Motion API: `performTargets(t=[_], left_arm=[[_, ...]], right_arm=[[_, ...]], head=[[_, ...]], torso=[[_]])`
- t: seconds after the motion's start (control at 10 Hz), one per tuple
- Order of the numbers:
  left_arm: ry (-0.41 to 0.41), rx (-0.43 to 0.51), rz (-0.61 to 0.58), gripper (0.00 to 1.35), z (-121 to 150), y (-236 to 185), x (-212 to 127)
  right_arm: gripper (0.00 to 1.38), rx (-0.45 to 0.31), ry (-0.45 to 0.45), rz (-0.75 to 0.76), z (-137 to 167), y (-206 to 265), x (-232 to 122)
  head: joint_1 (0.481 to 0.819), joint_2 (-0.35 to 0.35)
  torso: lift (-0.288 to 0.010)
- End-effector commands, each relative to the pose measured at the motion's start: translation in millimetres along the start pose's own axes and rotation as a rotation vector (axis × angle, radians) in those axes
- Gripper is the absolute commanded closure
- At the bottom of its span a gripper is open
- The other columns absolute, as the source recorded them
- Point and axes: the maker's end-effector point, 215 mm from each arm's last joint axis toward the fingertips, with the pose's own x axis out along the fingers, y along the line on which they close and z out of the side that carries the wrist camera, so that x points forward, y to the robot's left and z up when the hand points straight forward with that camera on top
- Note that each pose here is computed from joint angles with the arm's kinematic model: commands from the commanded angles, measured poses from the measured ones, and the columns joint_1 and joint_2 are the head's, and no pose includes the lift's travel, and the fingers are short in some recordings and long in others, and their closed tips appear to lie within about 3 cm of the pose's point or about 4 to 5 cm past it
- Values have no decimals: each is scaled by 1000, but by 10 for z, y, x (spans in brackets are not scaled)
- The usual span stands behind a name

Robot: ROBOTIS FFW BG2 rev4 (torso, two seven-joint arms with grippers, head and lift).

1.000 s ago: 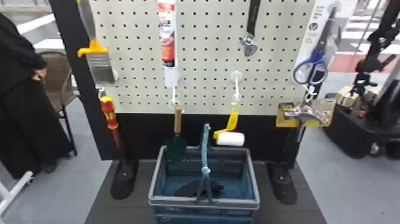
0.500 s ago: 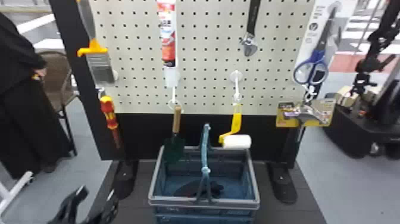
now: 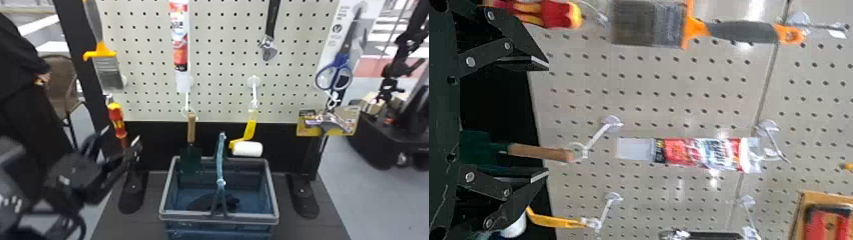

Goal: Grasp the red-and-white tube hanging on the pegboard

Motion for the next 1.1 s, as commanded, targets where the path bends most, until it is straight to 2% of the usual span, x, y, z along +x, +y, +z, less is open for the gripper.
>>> performTargets(t=[0.0,0.1,0.3,0.4,0.5,0.8,0.9,1.0], left_arm=[[-16,21,-76,510,364,-64,284],[-32,44,-108,510,619,-94,394],[-22,48,-130,509,815,-55,563],[-20,-11,-165,506,816,-109,659],[-47,-18,-195,506,924,-146,798],[-1,-80,-296,502,795,-220,1344],[0,-90,-324,502,828,-295,1431],[-2,-59,-337,502,958,-335,1508]], right_arm=[[311,-2,1,1,2,4,3],[311,-6,-1,2,14,9,14],[311,-8,3,3,4,11,14],[311,-10,1,4,12,12,22],[311,-10,2,4,8,12,22],[311,-12,1,4,16,13,30],[311,-13,-1,5,25,14,39],[311,-15,0,6,24,12,46]], head=[[549,0],[549,0],[549,0],[549,0],[549,0],[549,0],[549,0],[549,0]], torso=[[-100],[-100],[-100],[-100],[-100],[-100],[-100],[-100]])
